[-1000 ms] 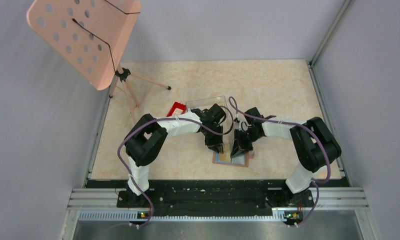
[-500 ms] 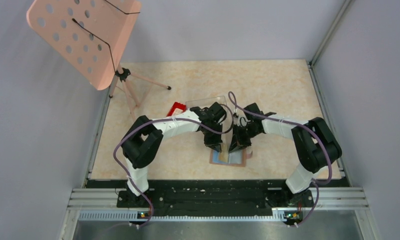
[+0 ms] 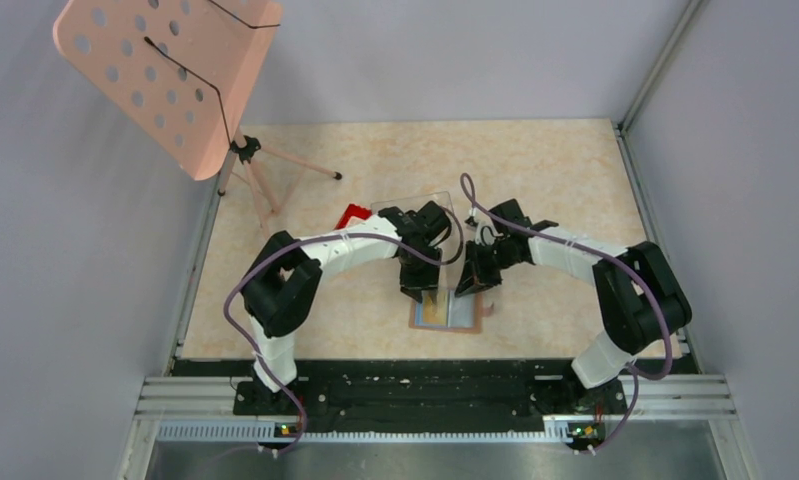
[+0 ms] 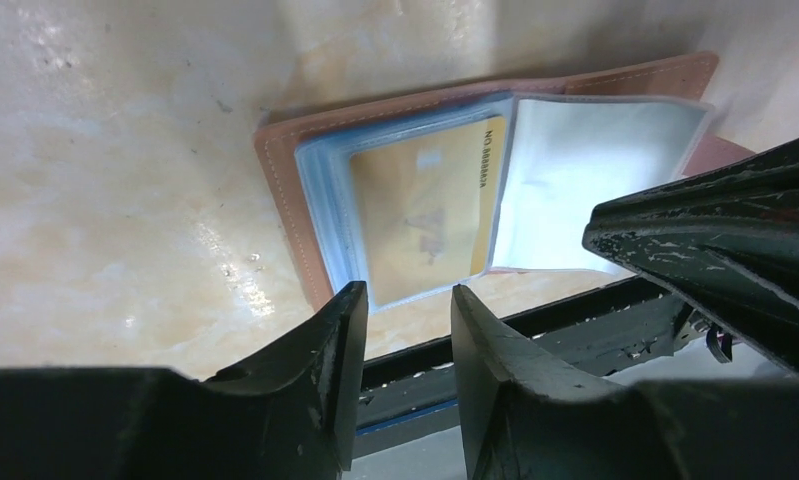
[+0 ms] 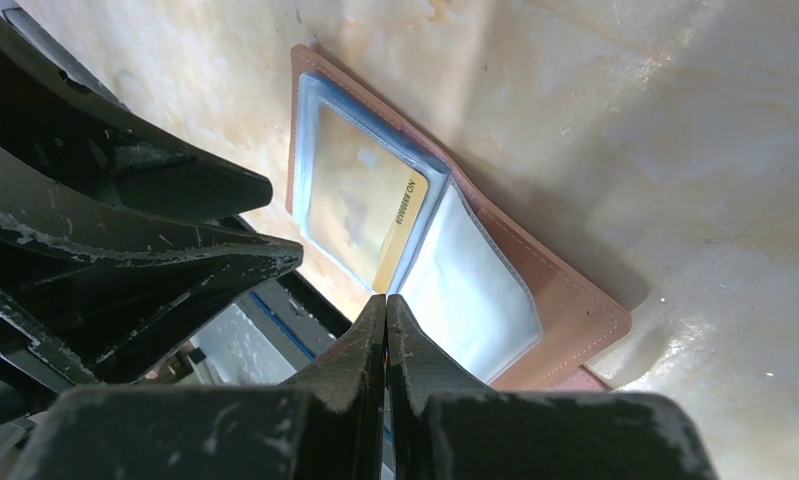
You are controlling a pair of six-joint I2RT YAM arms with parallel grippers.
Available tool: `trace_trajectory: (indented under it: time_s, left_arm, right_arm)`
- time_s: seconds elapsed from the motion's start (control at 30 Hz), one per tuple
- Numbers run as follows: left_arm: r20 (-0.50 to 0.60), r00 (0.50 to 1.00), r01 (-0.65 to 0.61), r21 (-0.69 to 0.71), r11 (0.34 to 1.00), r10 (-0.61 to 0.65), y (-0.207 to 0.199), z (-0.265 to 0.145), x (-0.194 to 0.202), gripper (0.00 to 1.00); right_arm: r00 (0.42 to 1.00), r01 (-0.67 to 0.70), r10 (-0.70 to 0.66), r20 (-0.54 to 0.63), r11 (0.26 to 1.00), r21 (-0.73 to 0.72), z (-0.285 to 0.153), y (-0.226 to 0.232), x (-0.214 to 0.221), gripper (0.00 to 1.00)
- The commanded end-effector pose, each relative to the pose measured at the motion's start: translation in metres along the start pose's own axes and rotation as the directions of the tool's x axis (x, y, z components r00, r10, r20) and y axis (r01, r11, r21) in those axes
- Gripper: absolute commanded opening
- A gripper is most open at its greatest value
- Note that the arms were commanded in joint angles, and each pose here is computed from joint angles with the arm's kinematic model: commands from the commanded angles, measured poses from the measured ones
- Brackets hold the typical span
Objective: Put the credit cards into the card holder
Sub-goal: Insert the credit card into the card holder.
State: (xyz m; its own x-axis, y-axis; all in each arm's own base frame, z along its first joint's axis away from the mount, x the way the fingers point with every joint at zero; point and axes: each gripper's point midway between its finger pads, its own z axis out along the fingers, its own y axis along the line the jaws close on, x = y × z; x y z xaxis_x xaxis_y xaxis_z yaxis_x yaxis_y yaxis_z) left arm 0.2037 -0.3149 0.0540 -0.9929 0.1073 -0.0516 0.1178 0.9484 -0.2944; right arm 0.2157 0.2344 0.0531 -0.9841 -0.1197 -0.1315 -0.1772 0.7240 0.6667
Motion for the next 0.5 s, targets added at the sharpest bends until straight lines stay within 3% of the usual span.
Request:
trace_trajectory:
  time_s: [0.0,0.47]
  left_arm:
    - [0.011,0.998,-0.055,-0.012,0.998,0.056,-0.009,-0.007,-0.009,0.42]
    - [-0.005,0.999,-0.034,-0.045,0.998,0.034,0.004,0.015,-0.005,0.48]
  right_arm:
    - [0.996,0.04,-0.037,0.08,0.998,-0.044,-0.018,0.016,-0.018,0.0]
    - [1.0,0.025,-0.023,0.021,0.996,-0.087,-0.004,0.01,-0.002,0.0]
